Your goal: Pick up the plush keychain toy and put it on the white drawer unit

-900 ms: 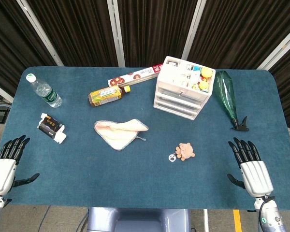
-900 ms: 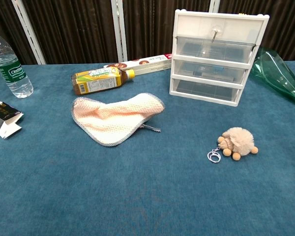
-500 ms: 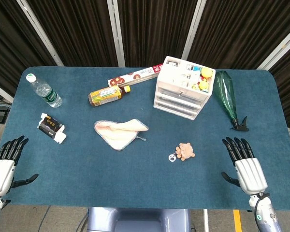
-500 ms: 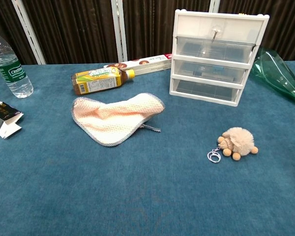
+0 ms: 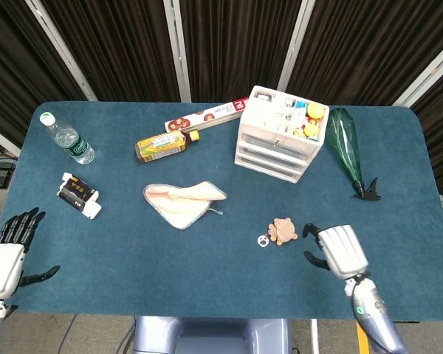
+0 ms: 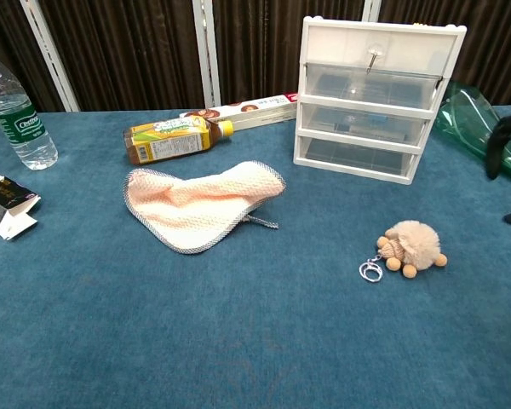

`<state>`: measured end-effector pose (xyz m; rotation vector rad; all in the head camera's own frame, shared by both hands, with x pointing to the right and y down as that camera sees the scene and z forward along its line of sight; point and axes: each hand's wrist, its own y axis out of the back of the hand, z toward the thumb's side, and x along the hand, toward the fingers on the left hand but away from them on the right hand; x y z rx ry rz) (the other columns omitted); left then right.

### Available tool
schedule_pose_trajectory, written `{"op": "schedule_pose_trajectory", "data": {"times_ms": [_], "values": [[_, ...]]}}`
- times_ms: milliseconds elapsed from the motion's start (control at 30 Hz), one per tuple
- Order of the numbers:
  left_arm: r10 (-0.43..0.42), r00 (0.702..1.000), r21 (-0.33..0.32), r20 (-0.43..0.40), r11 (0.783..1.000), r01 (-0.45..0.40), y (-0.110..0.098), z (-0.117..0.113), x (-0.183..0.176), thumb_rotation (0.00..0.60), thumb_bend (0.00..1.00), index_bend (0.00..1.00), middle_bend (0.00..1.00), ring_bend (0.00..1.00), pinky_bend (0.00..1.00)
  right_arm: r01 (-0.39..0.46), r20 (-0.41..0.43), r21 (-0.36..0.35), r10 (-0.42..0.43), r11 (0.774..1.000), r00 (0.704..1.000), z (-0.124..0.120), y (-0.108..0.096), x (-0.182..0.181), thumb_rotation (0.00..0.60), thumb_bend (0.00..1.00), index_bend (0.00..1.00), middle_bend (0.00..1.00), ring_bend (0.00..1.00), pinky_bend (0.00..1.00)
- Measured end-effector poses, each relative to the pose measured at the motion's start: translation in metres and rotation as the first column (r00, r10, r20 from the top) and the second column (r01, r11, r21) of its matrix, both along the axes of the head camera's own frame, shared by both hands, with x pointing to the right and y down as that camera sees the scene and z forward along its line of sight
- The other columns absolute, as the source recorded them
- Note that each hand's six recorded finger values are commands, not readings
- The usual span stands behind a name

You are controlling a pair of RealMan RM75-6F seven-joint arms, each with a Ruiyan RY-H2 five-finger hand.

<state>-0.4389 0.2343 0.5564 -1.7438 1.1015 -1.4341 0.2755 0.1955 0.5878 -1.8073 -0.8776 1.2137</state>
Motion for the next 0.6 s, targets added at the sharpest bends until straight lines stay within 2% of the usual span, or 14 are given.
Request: {"op": "schedule_pose_trajectory", "data": {"times_ms": [167, 333, 600], "values": [[0.005, 1.000, -0.002, -0.012, 1.000, -0.005, -0.001, 0.000, 0.001, 0.600, 0.10, 0.00, 0.00, 0.00, 0.00, 0.065, -0.018, -0.079, -0.066, 0.995, 0.998, 0.026, 0.010, -0.036, 0.600, 0.25, 0.50, 1.00, 1.00, 0.92], [0.007, 1.000, -0.008, -0.021, 1.000, -0.007, -0.001, 0.001, 0.002, 0.600, 0.10, 0.00, 0.00, 0.00, 0.00, 0.087, -0.026, -0.130, -0.092, 0.988, 0.995, 0.051, 0.020, -0.071, 0.600, 0.27, 0.50, 1.00, 1.00, 0.92], [0.008, 1.000, -0.014, -0.027, 1.000, -0.008, -0.001, 0.002, 0.003, 0.600, 0.10, 0.00, 0.00, 0.00, 0.00, 0.097, -0.069, -0.153, -0.108, 0.984, 0.992, 0.076, 0.020, -0.089, 0.600, 0.33, 0.48, 1.00, 1.00, 0.92]]}}
